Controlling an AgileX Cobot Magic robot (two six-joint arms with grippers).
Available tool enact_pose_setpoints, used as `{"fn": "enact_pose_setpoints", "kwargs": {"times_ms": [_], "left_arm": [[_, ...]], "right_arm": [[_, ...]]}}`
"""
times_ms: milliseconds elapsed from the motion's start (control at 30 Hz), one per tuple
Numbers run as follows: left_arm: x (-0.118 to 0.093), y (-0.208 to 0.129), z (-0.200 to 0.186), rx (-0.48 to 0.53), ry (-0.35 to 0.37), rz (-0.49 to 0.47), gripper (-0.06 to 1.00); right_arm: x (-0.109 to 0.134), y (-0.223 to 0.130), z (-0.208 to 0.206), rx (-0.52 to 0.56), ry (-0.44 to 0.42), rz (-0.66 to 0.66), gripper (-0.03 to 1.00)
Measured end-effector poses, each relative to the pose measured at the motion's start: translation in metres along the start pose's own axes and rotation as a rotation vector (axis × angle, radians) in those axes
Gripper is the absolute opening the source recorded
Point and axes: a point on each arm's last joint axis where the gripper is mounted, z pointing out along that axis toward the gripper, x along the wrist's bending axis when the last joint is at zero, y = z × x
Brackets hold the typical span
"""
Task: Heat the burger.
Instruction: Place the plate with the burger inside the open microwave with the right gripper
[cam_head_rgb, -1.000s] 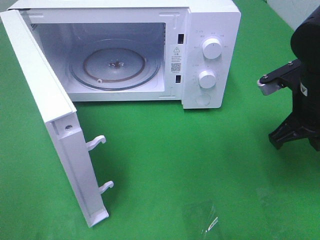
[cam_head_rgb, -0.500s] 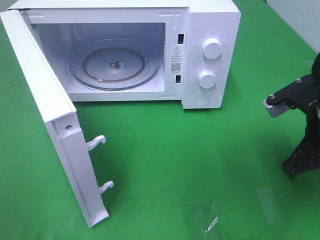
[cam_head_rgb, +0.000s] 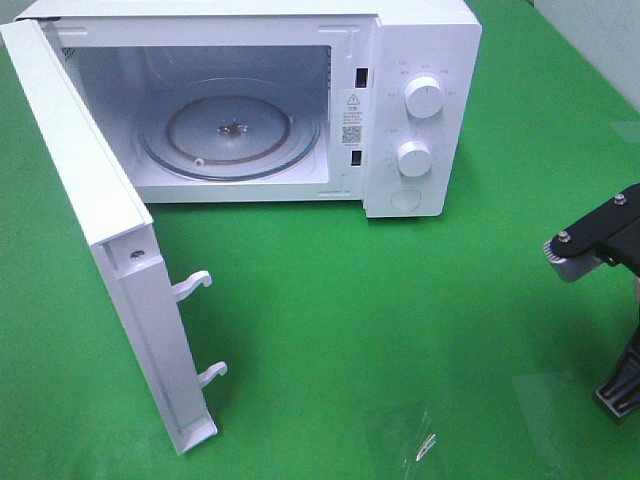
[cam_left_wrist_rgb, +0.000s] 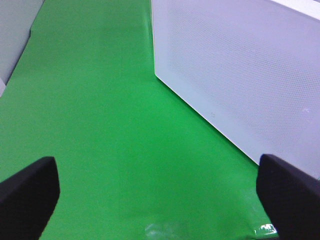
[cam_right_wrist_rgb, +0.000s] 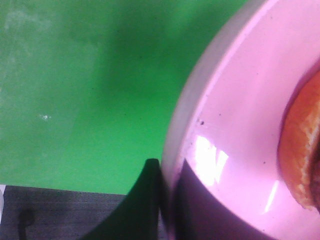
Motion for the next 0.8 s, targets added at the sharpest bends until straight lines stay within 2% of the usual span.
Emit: {"fn": "enact_pose_setpoints", "kwargs": {"times_ms": [433,800], "left_arm": [[0.0,0.0,0.0,0.0,0.0,0.0,1.0],[0.0,0.0,0.0,0.0,0.0,0.0,1.0]], "right_arm": [[0.015,-0.006,-0.006,-0.063,-0.032,-0.072,0.03],[0.035,-0.005,-0.017,-0.149,-0.055,-0.214,0.04]]}}
